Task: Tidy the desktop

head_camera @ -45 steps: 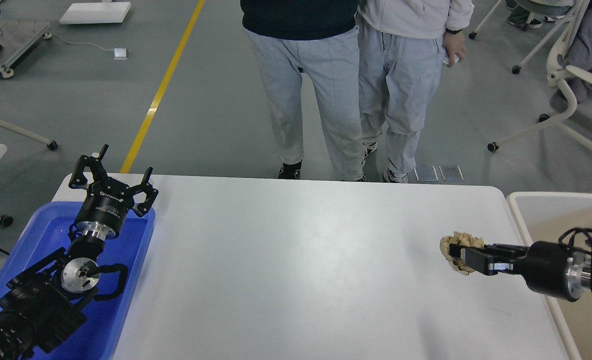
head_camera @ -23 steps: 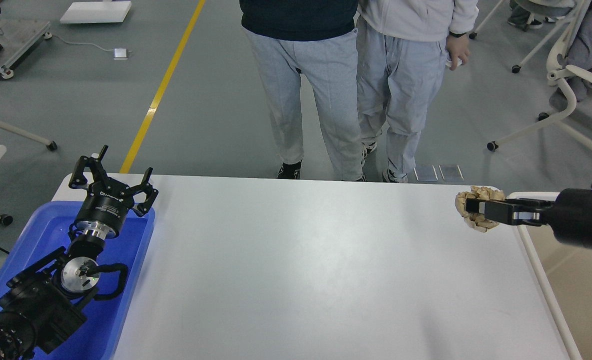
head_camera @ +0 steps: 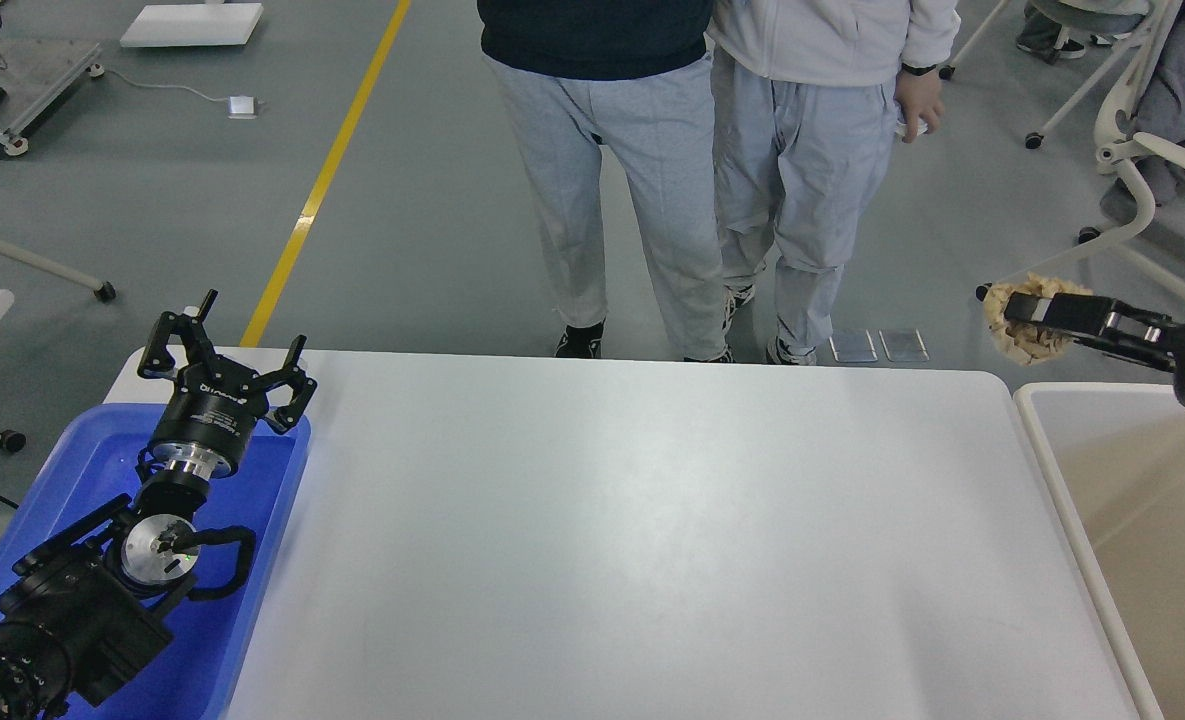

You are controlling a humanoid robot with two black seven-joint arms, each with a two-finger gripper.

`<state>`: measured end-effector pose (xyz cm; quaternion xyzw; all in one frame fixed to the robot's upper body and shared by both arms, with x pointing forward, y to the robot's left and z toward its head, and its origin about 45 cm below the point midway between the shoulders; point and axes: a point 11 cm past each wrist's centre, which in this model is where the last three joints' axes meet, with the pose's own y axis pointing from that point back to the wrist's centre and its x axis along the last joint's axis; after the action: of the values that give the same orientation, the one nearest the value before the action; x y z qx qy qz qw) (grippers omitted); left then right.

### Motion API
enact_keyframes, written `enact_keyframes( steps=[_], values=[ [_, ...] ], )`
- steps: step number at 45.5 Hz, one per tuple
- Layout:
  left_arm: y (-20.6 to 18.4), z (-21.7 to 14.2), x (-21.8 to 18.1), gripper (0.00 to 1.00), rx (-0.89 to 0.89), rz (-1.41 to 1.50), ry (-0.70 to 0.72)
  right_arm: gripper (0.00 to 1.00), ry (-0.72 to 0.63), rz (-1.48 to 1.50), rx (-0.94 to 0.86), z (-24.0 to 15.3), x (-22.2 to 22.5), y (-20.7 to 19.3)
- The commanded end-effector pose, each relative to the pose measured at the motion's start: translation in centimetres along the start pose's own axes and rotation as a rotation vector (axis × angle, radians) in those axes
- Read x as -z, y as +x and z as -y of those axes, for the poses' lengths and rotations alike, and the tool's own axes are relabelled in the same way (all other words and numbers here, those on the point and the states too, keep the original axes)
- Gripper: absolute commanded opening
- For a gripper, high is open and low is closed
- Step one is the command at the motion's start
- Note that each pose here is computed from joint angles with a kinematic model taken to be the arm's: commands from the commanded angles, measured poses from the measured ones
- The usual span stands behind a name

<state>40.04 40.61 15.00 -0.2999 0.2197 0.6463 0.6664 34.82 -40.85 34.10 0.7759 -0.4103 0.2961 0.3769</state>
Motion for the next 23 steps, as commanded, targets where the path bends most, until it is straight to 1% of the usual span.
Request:
enact_keyframes(
  steps=[1, 7, 13, 17, 23],
  values=[
    [0.0, 0.0, 0.0, 1.0, 0.001, 0.0, 0.0, 0.0, -0.153, 0.247, -0.218, -1.1, -6.6, 0.5],
    [0.0, 0.0, 0.0, 1.0, 0.001, 0.0, 0.0, 0.0, -0.271, 0.402, -0.354, -1.1, -11.4, -0.5],
    [0.0, 0.0, 0.0, 1.0, 0.001, 0.0, 0.0, 0.0, -0.392, 0.559, -0.488, -2.5, -16.3, -0.4],
    [0.0, 0.0, 0.0, 1.0, 0.001, 0.0, 0.0, 0.0, -0.444, 0.623, -0.528, -3.3, -18.4, -1.4],
    [0.0, 0.0, 0.0, 1.0, 0.001, 0.0, 0.0, 0.0, -0.5, 0.697, -0.554, -3.6, -20.4, -3.3]
  ],
)
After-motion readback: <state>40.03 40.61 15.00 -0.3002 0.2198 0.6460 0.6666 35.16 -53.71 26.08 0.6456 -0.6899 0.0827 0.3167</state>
